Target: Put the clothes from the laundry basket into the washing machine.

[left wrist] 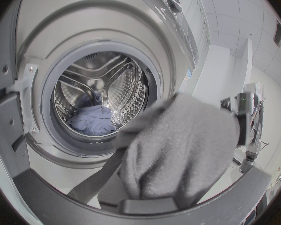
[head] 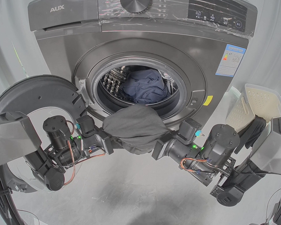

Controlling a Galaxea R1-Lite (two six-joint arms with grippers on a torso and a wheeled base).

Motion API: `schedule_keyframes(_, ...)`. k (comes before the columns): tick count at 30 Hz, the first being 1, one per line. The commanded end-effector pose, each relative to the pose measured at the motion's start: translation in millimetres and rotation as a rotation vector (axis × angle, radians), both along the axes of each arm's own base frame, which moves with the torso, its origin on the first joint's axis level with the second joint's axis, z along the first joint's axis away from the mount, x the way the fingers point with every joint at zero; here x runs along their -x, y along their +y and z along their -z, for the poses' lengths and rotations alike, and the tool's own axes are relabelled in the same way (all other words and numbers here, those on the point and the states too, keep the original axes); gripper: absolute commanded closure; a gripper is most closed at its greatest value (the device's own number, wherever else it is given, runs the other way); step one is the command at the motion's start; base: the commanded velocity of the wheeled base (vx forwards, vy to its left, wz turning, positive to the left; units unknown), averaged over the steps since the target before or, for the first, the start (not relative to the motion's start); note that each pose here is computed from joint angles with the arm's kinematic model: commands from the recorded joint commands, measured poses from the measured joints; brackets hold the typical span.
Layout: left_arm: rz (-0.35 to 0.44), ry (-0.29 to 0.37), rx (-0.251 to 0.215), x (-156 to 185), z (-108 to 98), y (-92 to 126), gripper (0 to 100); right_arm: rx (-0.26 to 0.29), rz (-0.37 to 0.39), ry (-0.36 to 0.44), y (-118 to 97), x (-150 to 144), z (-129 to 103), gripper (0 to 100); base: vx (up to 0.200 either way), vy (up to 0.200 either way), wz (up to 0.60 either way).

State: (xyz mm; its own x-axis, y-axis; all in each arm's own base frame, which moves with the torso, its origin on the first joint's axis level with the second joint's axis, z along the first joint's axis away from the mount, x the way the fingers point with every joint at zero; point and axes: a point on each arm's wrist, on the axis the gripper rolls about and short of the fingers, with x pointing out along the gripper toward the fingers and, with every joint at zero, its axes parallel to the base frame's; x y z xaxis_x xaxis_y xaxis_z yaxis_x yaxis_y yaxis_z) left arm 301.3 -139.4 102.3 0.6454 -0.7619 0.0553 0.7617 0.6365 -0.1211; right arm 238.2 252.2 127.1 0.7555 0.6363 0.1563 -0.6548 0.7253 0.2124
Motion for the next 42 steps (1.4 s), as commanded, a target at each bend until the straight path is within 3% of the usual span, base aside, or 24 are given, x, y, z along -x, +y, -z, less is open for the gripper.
schedule_keyframes(1,0.0,-0.048,0.032,6.3,-20.4,3.0,100,0.061,0.043,0.062,-11.5,-8.0,23.6,100,0.0,0.0,0.0)
schedule_keyframes(8,0.005,-0.051,0.032,7.3,-20.7,1.8,100,0.078,0.04,0.065,-1.1,-19.0,38.6,100,0.0,0.0,0.0)
schedule_keyframes(16,0.008,-0.051,0.032,8.8,-21.5,0.9,100,0.047,0.021,0.025,9.9,-22.6,30.6,100,0.0,0.0,0.0)
schedule_keyframes(17,0.008,-0.051,0.032,8.8,-21.5,0.9,100,0.049,0.021,0.025,9.7,-22.5,30.9,0,0.0,0.0,0.0)
schedule_keyframes(21,0.005,-0.055,0.035,8.0,-22.6,1.1,100,0.051,0.016,0.031,8.8,-19.9,31.1,0,0.0,0.0,0.0)
schedule_keyframes(26,-0.002,-0.065,0.041,9.9,-27.4,4.1,100,0.162,-0.028,0.101,-24.0,12.2,39.8,0,0.0,0.0,0.0)
schedule_keyframes(28,-0.002,-0.074,0.045,11.4,-30.5,4.8,100,0.24,-0.105,0.131,-42.8,34.2,45.6,0,0.0,0.0,0.0)
schedule_keyframes(30,-0.002,-0.074,0.046,13.9,-32.1,5.9,100,0.269,-0.163,0.144,-53.4,48.0,45.9,0,0.0,0.0,0.0)
schedule_keyframes(38,-0.002,-0.065,0.044,23.8,-33.9,10.1,100,0.241,-0.175,0.108,-68.8,59.3,28.8,0,0.0,0.0,0.0)
schedule_keyframes(42,-0.022,-0.054,0.038,32.7,-34.0,14.8,100,0.198,-0.076,0.075,-75.3,34.9,19.6,0,0.0,0.0,0.0)
